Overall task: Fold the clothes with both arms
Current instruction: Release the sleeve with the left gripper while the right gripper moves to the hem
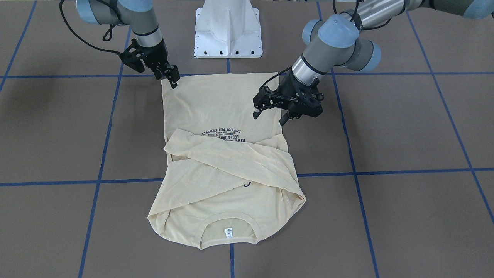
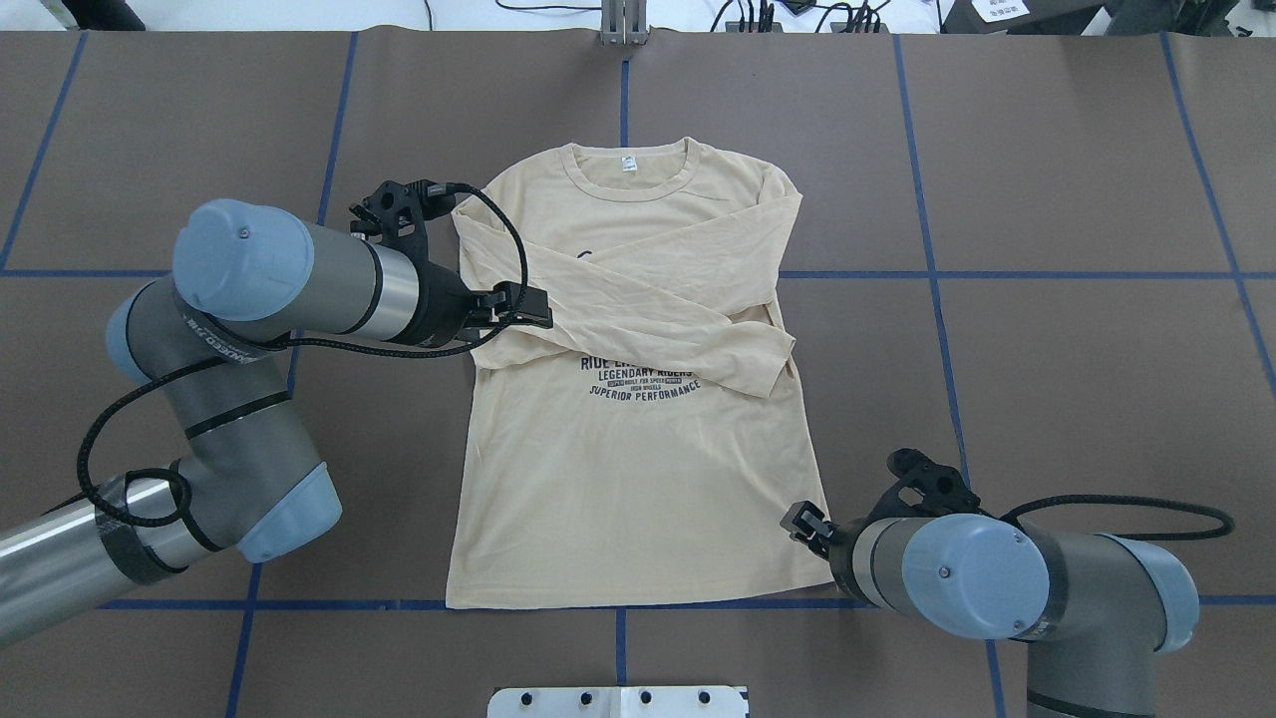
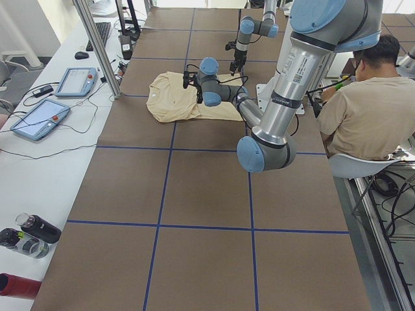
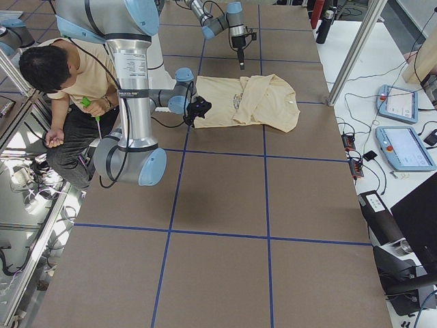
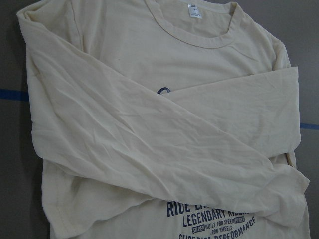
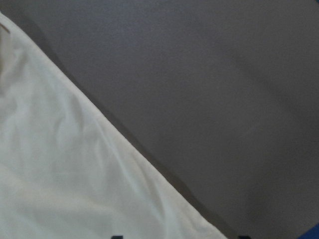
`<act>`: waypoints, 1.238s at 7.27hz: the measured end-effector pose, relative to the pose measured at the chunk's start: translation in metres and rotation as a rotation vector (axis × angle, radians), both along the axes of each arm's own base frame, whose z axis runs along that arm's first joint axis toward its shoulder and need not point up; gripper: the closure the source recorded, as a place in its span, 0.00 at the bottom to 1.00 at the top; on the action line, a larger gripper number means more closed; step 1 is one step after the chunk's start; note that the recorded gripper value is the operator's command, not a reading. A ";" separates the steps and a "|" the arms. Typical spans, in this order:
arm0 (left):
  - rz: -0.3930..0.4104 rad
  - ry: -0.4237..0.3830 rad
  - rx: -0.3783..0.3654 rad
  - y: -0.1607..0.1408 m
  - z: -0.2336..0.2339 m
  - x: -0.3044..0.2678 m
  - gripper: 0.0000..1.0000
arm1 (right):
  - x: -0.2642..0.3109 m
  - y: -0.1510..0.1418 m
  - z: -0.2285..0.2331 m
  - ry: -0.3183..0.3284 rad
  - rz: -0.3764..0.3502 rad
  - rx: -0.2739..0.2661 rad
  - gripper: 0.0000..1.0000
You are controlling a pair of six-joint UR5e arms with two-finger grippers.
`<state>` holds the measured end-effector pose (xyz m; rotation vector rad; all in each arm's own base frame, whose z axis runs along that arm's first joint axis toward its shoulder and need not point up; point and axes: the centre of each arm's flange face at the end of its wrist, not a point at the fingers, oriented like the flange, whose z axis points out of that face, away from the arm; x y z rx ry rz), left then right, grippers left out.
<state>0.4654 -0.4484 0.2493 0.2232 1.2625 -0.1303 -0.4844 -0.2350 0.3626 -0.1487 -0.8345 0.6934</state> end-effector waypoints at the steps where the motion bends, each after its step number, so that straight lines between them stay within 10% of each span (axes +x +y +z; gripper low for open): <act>1: 0.000 0.000 -0.001 0.000 0.000 0.000 0.02 | -0.001 0.001 0.006 0.012 -0.001 -0.004 0.19; 9: 0.000 -0.005 0.001 -0.001 0.002 0.000 0.02 | -0.004 0.007 0.010 0.012 0.016 -0.034 0.30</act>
